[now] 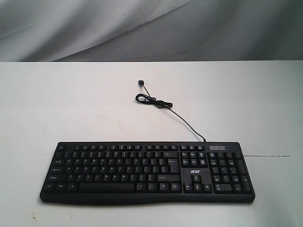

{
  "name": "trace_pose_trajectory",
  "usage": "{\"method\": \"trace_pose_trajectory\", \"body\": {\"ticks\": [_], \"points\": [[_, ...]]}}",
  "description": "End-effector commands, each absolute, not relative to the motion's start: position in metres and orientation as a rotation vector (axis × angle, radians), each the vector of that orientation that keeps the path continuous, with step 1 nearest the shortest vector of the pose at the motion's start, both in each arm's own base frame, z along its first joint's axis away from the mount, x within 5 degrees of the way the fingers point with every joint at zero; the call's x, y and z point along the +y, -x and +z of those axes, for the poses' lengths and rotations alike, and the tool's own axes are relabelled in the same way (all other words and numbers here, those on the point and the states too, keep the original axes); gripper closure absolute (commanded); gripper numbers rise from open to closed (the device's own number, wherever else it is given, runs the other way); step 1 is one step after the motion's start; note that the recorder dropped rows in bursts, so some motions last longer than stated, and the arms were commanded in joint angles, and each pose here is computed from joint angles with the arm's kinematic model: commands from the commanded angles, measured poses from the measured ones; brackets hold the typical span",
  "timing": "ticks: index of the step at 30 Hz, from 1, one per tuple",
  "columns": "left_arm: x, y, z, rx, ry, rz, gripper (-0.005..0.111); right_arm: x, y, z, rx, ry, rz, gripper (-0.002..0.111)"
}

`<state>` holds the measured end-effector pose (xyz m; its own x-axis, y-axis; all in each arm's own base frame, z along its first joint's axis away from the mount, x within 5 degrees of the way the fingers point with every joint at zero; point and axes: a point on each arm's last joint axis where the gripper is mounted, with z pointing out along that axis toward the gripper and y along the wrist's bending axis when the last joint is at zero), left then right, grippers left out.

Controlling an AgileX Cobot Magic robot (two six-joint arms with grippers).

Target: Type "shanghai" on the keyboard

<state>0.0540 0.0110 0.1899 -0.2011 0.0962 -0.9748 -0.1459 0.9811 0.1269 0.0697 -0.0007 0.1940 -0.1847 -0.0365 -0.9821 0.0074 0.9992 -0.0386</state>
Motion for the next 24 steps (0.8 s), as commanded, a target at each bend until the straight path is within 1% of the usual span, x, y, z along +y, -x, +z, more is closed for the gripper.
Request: {"method": "trace_pose_trajectory", "body": {"ticks": [1,4,24], "points": [[0.0104,-0.0541,0.1894,1.75,0.034,0.208,0.107,-0.0011,-0.0684,0.1894,1.798,0.043,-0.064,0.108],[0.0104,-0.0541,0.1894,1.75,0.034,0.208,0.107,0.0,-0.0661,0.1812,1.891,0.052,-0.05,0.108],[0.0104,-0.0541,0.1894,1.75,0.034,0.208,0.107,0.0006,-0.0662,0.1815,1.888,0.03,-0.025,0.108]]}}
